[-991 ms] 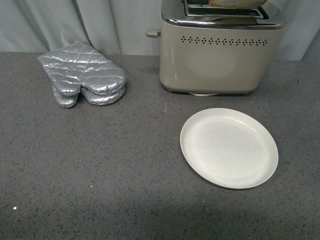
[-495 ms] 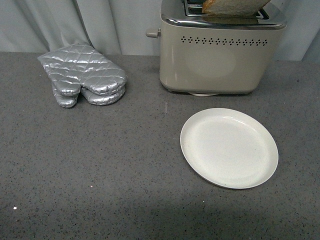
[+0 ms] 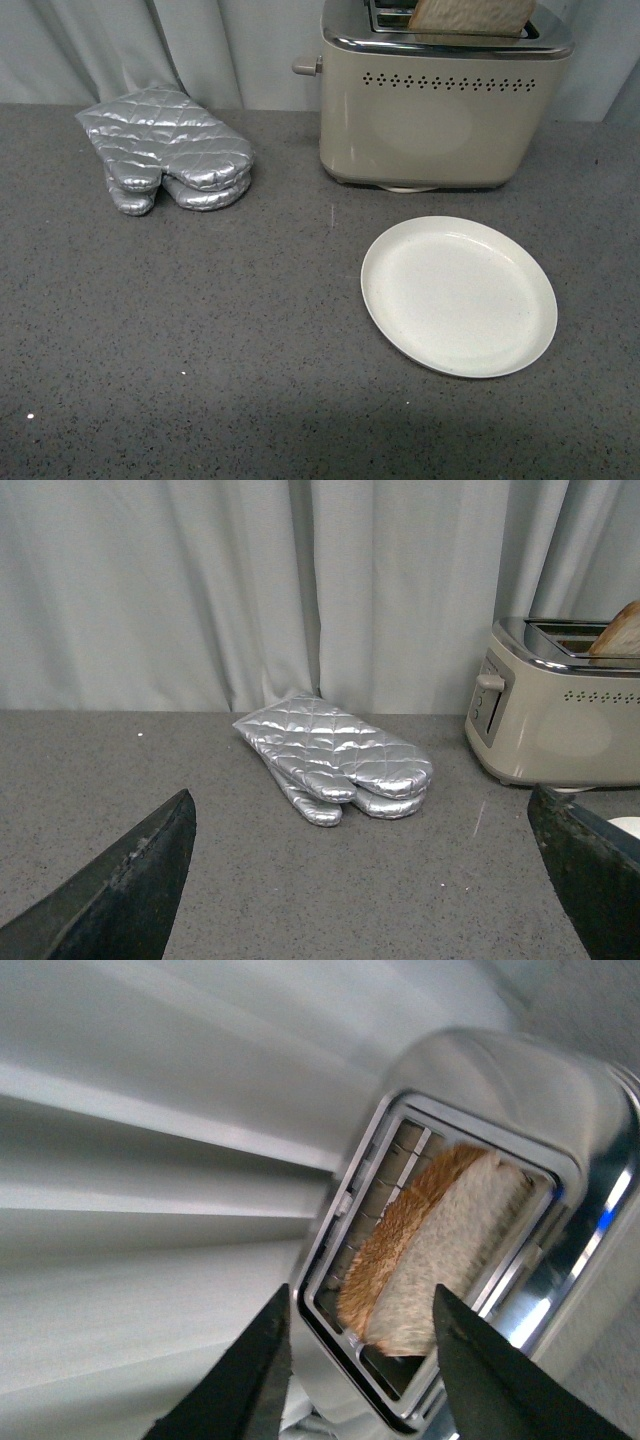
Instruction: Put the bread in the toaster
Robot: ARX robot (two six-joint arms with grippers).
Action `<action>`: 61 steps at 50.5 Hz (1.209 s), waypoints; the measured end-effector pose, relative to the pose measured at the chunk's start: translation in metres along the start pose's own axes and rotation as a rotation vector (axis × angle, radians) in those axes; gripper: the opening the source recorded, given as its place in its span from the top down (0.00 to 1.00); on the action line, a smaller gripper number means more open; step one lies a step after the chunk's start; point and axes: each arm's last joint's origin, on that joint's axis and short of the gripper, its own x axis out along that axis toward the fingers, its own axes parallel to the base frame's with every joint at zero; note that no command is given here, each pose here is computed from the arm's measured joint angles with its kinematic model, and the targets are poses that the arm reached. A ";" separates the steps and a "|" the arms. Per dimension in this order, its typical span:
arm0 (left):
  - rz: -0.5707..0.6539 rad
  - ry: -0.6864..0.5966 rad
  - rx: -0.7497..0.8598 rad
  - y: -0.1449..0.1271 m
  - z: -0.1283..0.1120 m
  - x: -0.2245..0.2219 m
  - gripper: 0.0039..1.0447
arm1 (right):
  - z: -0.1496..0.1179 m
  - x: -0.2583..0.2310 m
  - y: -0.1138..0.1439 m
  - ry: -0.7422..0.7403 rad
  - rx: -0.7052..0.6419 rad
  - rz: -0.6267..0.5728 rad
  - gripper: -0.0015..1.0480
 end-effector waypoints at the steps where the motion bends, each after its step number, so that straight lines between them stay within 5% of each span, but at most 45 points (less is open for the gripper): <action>1: 0.000 0.000 0.000 0.000 0.000 0.000 0.06 | 0.001 -0.001 0.002 -0.017 -0.031 0.021 0.57; 19: 0.000 0.000 0.000 0.000 0.000 0.000 0.06 | 0.014 -0.049 0.001 -0.264 -0.526 0.308 0.08; 43: 0.000 0.000 0.000 0.000 0.000 0.000 0.06 | 0.053 -0.131 -0.173 -0.646 -1.269 0.153 0.09; 54: 0.000 0.000 0.000 0.000 0.000 0.000 0.06 | 0.073 -0.160 -0.233 -0.674 -1.252 0.025 0.11; 61: 0.000 0.000 0.000 0.000 0.000 0.000 0.06 | 0.071 -0.178 -0.267 -0.397 -1.163 0.368 0.41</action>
